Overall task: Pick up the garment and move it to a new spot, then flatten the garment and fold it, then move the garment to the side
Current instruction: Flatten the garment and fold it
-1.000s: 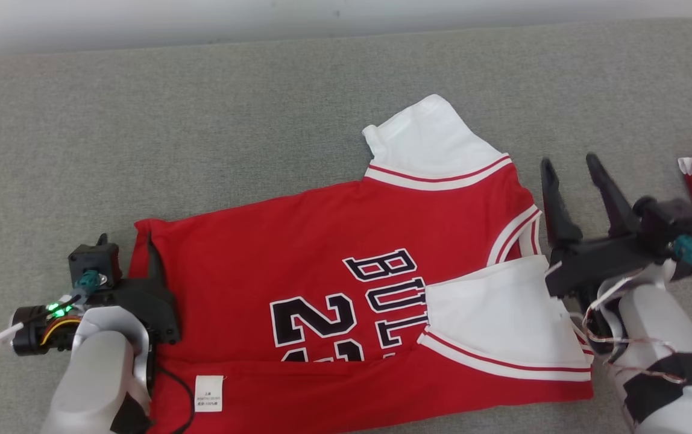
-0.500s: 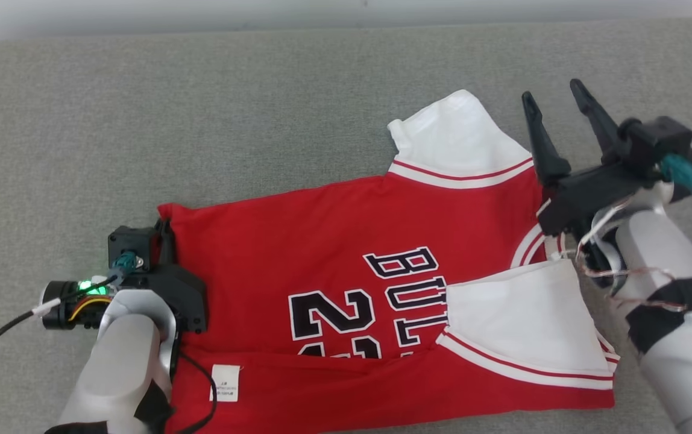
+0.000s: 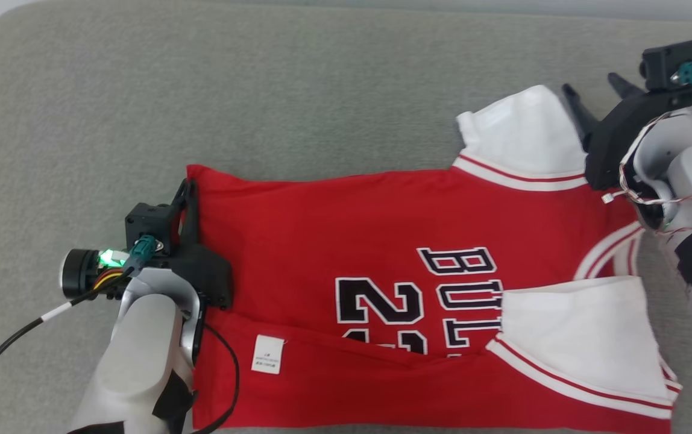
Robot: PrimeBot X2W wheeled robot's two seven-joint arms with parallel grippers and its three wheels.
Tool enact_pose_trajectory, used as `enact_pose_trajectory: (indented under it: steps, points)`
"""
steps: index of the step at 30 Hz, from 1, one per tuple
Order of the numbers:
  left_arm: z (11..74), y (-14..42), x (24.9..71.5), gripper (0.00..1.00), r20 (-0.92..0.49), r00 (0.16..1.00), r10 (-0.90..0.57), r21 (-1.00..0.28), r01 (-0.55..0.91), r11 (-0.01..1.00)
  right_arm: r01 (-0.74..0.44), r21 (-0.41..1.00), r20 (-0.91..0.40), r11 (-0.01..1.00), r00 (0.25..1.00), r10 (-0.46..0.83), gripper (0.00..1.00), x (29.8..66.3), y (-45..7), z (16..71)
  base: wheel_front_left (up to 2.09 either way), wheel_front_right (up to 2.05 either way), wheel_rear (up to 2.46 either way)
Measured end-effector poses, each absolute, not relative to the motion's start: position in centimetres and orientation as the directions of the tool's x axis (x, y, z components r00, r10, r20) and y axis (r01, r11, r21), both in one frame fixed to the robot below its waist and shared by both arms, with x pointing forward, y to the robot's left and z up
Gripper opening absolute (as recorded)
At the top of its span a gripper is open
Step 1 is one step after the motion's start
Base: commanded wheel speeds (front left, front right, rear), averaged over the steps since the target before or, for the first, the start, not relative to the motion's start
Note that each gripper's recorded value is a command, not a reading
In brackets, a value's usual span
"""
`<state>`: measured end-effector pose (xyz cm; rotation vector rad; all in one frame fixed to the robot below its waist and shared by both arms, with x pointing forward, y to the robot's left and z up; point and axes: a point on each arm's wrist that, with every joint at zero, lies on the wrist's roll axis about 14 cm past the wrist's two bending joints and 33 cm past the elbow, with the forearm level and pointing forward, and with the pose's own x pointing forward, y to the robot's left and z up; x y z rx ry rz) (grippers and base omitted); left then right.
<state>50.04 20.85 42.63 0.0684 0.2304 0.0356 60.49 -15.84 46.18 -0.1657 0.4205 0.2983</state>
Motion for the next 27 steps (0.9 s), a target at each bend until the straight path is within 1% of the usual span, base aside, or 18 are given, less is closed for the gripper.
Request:
enact_pose_trajectory:
  steps: [7,11,12,13,14,15,18,20,27]
  points:
    - [42.5,21.9,49.5,0.0,-0.222,0.973,0.056,0.079,-0.04,0.996,-0.336,-0.09,-0.522,0.938,0.818,0.243,1.0,61.7,-14.9,42.9,0.0,0.0,0.0]
    - [42.4,22.1,49.3,0.0,-0.22,0.974,0.058,0.075,-0.042,0.996,-0.333,-0.075,-0.552,0.94,0.799,0.239,1.0,62.4,-14.6,41.3,0.0,0.0,0.0]
    - [42.3,22.1,49.3,0.0,-0.22,0.974,0.059,0.071,-0.044,0.997,-0.335,-0.073,-0.558,0.939,0.794,0.24,0.98,62.5,-14.4,40.9,0.0,0.0,0.0]
    - [42.2,22.1,49.3,0.0,-0.221,0.973,0.06,0.067,-0.046,0.997,-0.336,-0.07,-0.565,0.939,0.789,0.24,0.89,62.6,-14.3,40.5,0.0,0.0,0.0]
    - [42.1,22.1,49.3,0.0,-0.222,0.973,0.06,0.065,-0.046,0.997,-0.339,-0.07,-0.57,0.938,0.785,0.241,0.71,62.7,-14.2,40.2,0.0,0.0,0.0]
    - [42.0,22.1,49.3,0.0,-0.223,0.973,0.063,0.064,-0.05,0.997,-0.344,-0.069,-0.571,0.937,0.784,0.246,0.71,62.9,-13.9,40.0,0.0,0.0,0.0]
    - [41.7,22.1,49.4,0.0,-0.226,0.972,0.067,0.064,-0.054,0.997,-0.349,-0.054,-0.557,0.936,0.788,0.262,0.0,63.4,-13.3,39.7,0.0,0.0,0.0]
    - [41.6,22.0,49.5,0.0,-0.224,0.972,0.07,0.063,-0.057,0.996,-0.349,-0.055,-0.544,0.936,0.796,0.265,0.0,63.6,-13.4,39.6,0.0,0.0,0.0]
    - [42.1,22.0,49.7,0.0,-0.199,0.976,0.089,0.034,-0.084,0.996,-0.297,-0.105,-0.397,0.949,0.888,0.233,0.0,64.7,-16.0,42.1,0.0,0.0,0.0]
